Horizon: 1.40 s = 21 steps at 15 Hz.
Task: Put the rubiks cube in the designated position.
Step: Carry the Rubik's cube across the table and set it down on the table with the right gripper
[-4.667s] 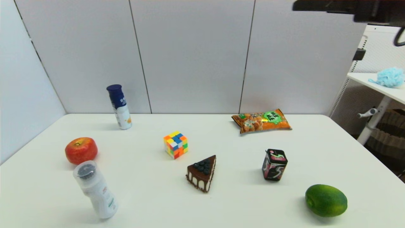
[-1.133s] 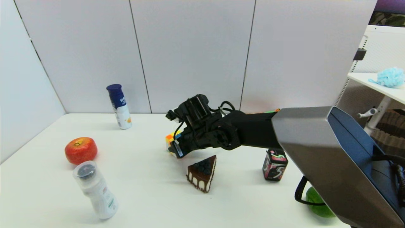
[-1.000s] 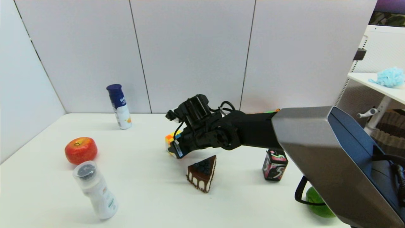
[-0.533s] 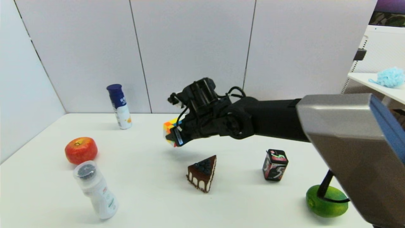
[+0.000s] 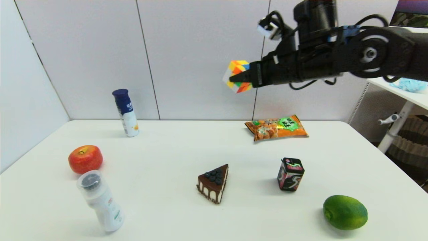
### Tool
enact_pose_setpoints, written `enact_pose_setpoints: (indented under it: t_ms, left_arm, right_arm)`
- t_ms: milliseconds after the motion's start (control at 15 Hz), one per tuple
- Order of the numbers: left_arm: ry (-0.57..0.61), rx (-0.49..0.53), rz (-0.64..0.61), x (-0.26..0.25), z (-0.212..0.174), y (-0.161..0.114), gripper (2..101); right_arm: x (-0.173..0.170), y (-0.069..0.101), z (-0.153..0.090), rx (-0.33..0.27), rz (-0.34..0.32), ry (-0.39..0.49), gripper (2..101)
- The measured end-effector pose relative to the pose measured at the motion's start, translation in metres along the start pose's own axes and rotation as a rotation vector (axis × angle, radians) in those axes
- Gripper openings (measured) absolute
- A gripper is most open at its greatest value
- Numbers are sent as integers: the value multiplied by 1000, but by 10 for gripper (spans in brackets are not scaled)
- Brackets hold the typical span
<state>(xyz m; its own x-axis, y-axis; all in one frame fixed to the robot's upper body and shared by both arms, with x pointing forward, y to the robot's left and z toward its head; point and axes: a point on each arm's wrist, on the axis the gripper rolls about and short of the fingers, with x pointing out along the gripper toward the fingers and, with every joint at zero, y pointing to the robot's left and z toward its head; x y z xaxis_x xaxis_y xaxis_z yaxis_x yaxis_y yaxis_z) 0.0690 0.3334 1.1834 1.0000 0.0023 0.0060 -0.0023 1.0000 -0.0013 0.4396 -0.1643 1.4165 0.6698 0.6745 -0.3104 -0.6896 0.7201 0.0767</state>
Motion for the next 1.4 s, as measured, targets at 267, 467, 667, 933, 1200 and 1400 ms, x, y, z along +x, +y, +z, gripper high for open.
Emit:
enact_pose_setpoints:
  t_ms: [267, 467, 667, 933, 1200, 1400]
  left_arm:
    - [0, 0, 0, 0, 0, 0, 978]
    - [0, 0, 0, 0, 0, 0, 978]
    - [1, 0, 0, 0, 0, 0, 978]
    - [0, 0, 1, 0, 0, 0, 978]
    - [0, 0, 0, 0, 0, 0, 978]
    - [0, 0, 0, 0, 0, 0, 978]
  right_arm:
    - [-55, -49, -2, -62, -32, -13, 564]
    - [-71, -74, -24, -135, -90, 48, 564]
    - [-74, -98, -53, -184, -123, 137, 564]
    - [-66, -121, -93, -164, -127, 247, 564]
    - [-60, -130, -129, -131, -100, 348, 564]
    - [-57, -131, -149, -118, -75, 403, 564]
